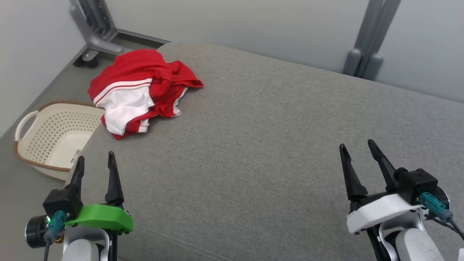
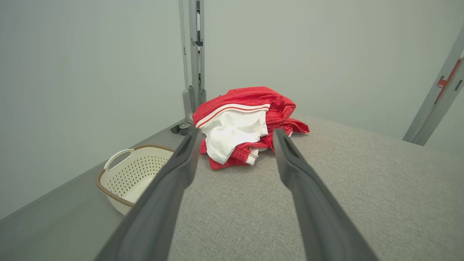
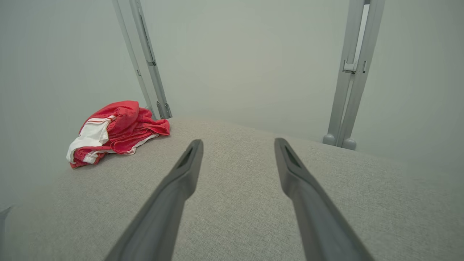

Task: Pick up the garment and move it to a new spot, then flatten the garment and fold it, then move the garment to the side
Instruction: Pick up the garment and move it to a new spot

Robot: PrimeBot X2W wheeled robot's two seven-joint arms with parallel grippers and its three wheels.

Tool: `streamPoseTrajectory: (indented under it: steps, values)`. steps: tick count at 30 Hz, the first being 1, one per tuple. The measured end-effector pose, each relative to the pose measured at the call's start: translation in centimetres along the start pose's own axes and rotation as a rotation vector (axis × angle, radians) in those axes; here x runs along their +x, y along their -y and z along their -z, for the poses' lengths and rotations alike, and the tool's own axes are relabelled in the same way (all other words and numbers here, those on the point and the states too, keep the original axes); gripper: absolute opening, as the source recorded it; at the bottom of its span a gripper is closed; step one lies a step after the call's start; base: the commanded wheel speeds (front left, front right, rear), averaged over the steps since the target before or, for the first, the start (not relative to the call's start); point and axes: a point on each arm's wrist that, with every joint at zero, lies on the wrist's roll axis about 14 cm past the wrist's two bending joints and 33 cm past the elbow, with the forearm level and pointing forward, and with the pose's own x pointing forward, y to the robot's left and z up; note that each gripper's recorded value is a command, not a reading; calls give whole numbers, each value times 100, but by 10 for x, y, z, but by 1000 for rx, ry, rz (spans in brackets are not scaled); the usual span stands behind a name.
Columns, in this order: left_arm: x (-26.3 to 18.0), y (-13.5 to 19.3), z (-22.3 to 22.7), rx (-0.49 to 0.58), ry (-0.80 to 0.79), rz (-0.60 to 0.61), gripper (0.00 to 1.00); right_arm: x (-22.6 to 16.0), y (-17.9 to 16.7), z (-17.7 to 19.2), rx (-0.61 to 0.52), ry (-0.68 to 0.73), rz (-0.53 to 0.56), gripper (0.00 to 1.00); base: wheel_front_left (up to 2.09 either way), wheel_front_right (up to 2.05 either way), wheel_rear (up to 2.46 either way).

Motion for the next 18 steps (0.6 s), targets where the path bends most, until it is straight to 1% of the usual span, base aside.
streamPoseTrajectory:
  steps: [5,8,14,18]
  values:
    - [-15,-27,-3,2,6,-78,100,13,-20,2,9,-2,-62,100,0,0,0]
    - [-19,-35,-5,5,11,-102,100,17,-26,2,12,0,-83,100,0,0,0]
    - [-16,-34,-2,15,-3,-103,100,22,-24,8,13,-18,-91,100,0,0,0]
    - [2,-24,-7,22,7,-75,100,32,-18,4,-5,-11,-100,100,0,0,0]
